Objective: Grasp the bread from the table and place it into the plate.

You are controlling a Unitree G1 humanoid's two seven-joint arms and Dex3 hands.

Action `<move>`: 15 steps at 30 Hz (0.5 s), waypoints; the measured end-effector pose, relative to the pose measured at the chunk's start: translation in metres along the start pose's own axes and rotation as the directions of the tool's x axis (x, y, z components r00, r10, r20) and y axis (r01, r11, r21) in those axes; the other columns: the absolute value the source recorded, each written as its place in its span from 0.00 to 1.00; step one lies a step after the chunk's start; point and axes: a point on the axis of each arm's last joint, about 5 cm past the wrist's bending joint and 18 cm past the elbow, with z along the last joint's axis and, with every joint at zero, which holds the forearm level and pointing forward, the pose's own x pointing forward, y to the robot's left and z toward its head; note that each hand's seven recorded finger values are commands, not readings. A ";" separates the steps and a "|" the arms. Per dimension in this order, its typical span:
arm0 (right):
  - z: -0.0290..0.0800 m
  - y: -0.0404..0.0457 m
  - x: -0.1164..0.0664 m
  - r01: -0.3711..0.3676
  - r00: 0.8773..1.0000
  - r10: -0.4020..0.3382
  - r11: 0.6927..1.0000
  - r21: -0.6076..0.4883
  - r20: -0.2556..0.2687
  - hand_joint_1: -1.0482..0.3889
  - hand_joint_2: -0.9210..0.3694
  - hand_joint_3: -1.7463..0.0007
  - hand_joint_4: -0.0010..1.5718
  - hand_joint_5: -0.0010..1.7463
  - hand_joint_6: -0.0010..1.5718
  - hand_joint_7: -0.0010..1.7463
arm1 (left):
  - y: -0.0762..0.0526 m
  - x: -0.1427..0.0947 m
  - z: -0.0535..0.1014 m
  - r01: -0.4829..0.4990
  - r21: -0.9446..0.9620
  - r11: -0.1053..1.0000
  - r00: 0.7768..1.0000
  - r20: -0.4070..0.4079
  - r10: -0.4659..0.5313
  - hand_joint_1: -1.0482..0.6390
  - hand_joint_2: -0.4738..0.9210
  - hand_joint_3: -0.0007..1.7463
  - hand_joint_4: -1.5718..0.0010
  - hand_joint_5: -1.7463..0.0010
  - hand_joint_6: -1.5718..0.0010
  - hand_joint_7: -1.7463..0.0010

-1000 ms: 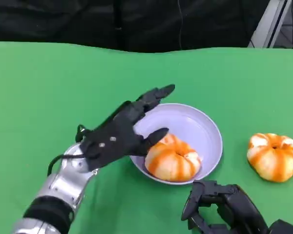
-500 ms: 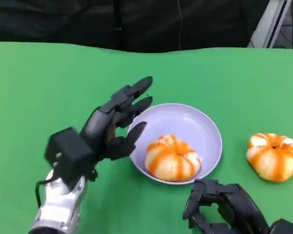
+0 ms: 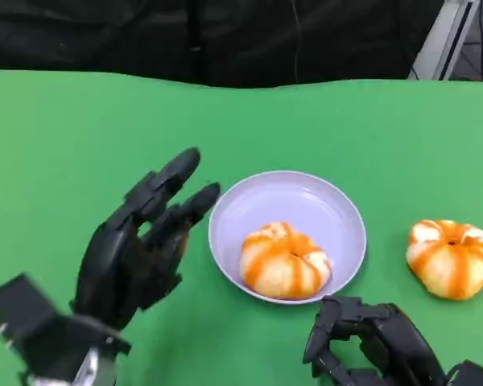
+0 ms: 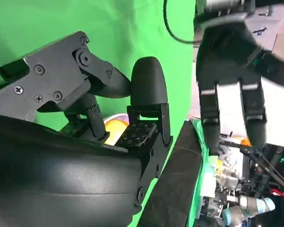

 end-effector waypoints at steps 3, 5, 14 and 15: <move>0.000 0.0000 0.000 -0.001 1.000 0.001 1.000 -0.001 0.000 0.64 0.27 0.41 0.52 0.90 0.54 0.71 | -0.001 -0.011 -0.002 -0.053 -0.064 0.997 0.999 -0.002 0.053 0.16 1.00 0.30 0.64 0.97 0.73 0.98; 0.000 0.0000 0.000 -0.002 1.000 0.002 1.000 0.000 0.000 0.64 0.27 0.41 0.52 0.90 0.55 0.71 | -0.004 -0.020 -0.006 -0.080 -0.114 0.990 0.997 -0.015 0.079 0.16 1.00 0.29 0.63 0.97 0.72 0.98; 0.000 -0.0009 0.000 -0.006 1.000 0.006 1.000 0.004 0.003 0.64 0.29 0.39 0.52 0.90 0.55 0.72 | -0.006 -0.049 -0.015 -0.119 -0.192 0.974 0.992 -0.062 0.109 0.18 1.00 0.26 0.59 0.97 0.69 0.98; 0.001 -0.0014 0.000 -0.006 1.000 0.006 1.000 0.005 0.004 0.64 0.30 0.38 0.52 0.90 0.54 0.72 | -0.007 -0.053 -0.016 -0.128 -0.199 0.972 0.991 -0.069 0.116 0.18 1.00 0.26 0.59 0.97 0.69 0.99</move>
